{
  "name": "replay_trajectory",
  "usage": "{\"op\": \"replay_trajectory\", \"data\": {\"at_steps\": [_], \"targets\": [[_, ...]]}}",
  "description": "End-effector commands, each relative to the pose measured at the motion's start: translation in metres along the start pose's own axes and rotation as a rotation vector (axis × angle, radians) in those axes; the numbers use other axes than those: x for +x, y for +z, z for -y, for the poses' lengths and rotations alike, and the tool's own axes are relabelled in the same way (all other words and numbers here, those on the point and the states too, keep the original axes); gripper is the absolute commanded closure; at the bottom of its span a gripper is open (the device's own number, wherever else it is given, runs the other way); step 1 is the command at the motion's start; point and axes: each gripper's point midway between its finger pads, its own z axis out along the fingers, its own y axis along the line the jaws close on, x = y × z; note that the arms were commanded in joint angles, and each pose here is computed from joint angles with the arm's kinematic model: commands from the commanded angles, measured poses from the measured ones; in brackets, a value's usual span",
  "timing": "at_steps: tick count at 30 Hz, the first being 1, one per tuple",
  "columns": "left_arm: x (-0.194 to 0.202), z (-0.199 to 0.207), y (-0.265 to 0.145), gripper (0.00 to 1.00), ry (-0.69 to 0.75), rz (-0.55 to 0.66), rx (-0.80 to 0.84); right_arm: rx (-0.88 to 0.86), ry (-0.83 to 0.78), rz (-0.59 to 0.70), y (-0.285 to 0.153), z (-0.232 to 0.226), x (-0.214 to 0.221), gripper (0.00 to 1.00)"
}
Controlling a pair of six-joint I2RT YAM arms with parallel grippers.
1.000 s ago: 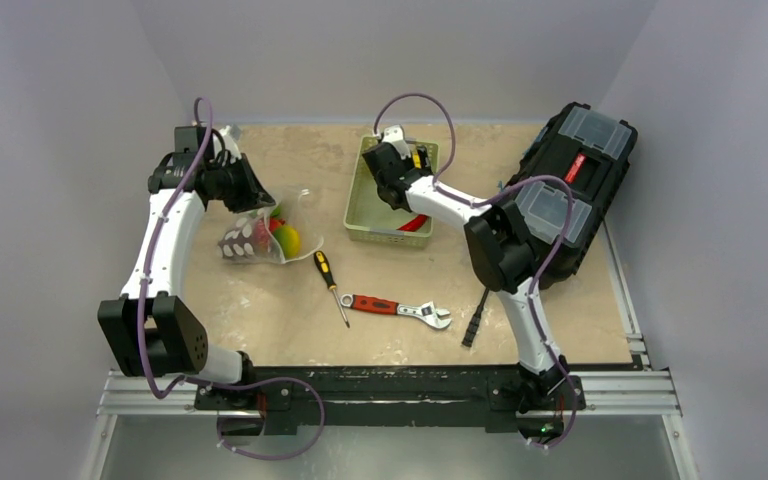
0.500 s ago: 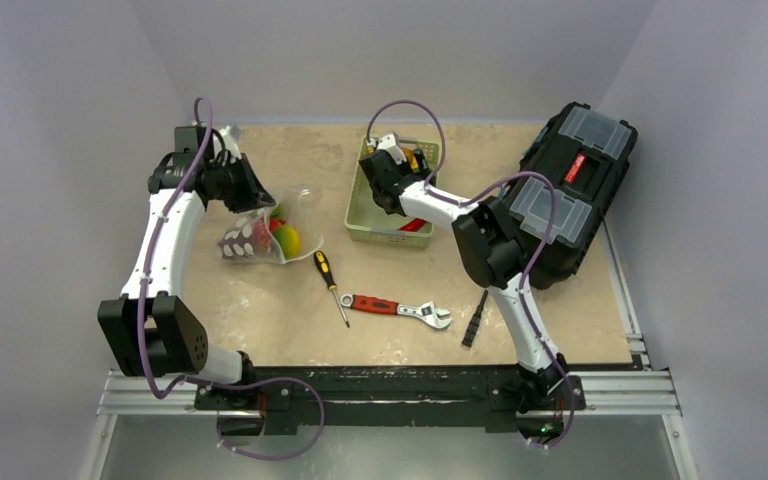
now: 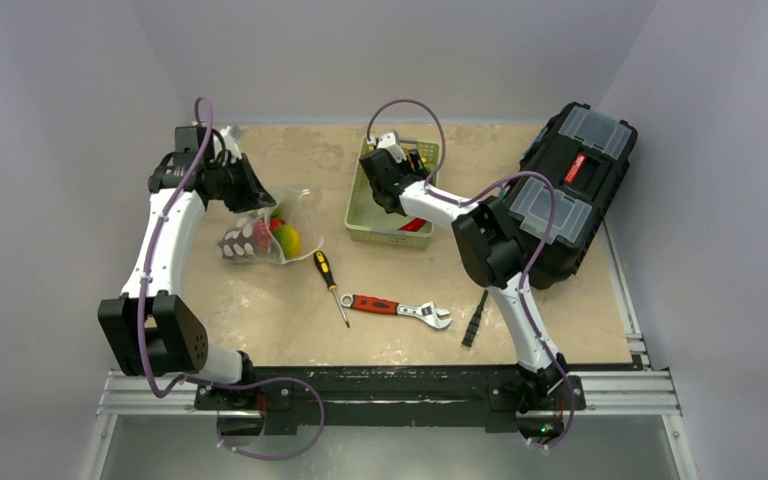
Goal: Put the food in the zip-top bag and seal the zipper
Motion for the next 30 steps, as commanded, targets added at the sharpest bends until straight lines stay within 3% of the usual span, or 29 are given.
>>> {"op": "replay_trajectory", "data": {"at_steps": [1, 10, 15, 21, 30], "targets": [[-0.007, 0.006, -0.003, 1.00, 0.003, 0.021, 0.027, -0.019, 0.060, 0.030, -0.010, 0.004, -0.018, 0.53], [-0.007, 0.005, -0.005, 1.00, 0.005, 0.028, 0.026, -0.087, 0.101, 0.054, -0.036, 0.016, -0.035, 0.81], [-0.006, 0.008, -0.004, 1.00, 0.004, 0.021, 0.041, -0.162, 0.138, 0.060, -0.052, 0.015, -0.041, 0.89], [-0.004, 0.008, -0.002, 1.00, 0.007, 0.015, 0.036, -0.401, 0.248, 0.029, -0.082, -0.008, -0.044, 1.00], [-0.004, 0.008, -0.004, 1.00, 0.013, 0.018, 0.032, -0.858, 0.406, 0.098, -0.166, -0.028, -0.078, 1.00]]}}
